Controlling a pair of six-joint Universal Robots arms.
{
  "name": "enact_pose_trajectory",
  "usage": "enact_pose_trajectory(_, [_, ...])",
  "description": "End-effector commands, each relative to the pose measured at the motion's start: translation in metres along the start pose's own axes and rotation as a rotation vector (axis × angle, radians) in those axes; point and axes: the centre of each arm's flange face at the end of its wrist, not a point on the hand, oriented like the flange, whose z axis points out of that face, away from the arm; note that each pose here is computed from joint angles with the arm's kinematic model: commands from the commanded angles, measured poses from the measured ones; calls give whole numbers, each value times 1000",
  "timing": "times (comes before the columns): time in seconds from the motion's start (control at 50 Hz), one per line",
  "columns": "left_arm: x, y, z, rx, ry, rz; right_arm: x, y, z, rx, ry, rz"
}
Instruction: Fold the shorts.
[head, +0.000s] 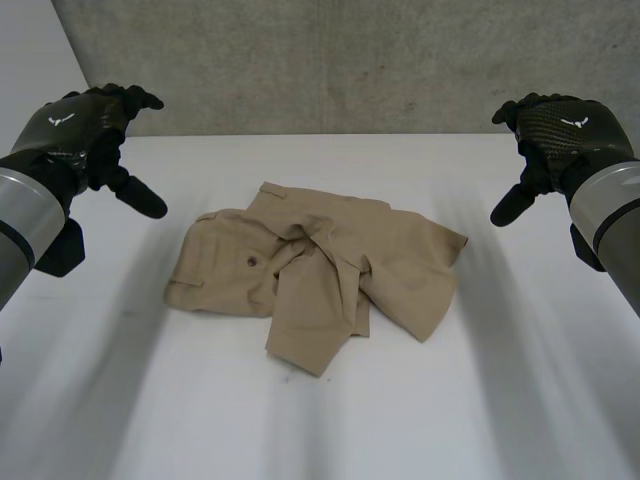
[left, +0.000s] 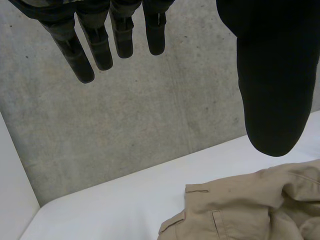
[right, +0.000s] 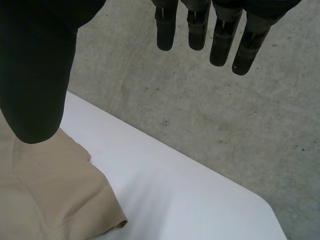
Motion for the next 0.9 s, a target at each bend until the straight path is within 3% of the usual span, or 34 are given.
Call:
enact_pose_trajectory(0.02, [1, 1, 0, 3, 5, 3, 2, -6, 0, 77, 17, 0])
enact_pose_trajectory(0.28, [13, 3, 0, 5, 43, 4, 9, -16, -1, 102, 70, -62])
enact_pose_trajectory(0.36, [13, 25, 9, -68, 47, 41, 9, -14, -1, 96, 72, -85])
enact_pose_trajectory(0.44, [12, 68, 23, -202, 59, 163, 6, -10, -1, 85, 57, -93])
enact_pose_trajectory(0.52, [11, 100, 34, -290, 77, 221, 5, -6, 0, 72, 52, -98])
enact_pose_trajectory(0.9, [6, 168, 64, -360, 92, 312, 1, 13, 5, 17, 35, -134])
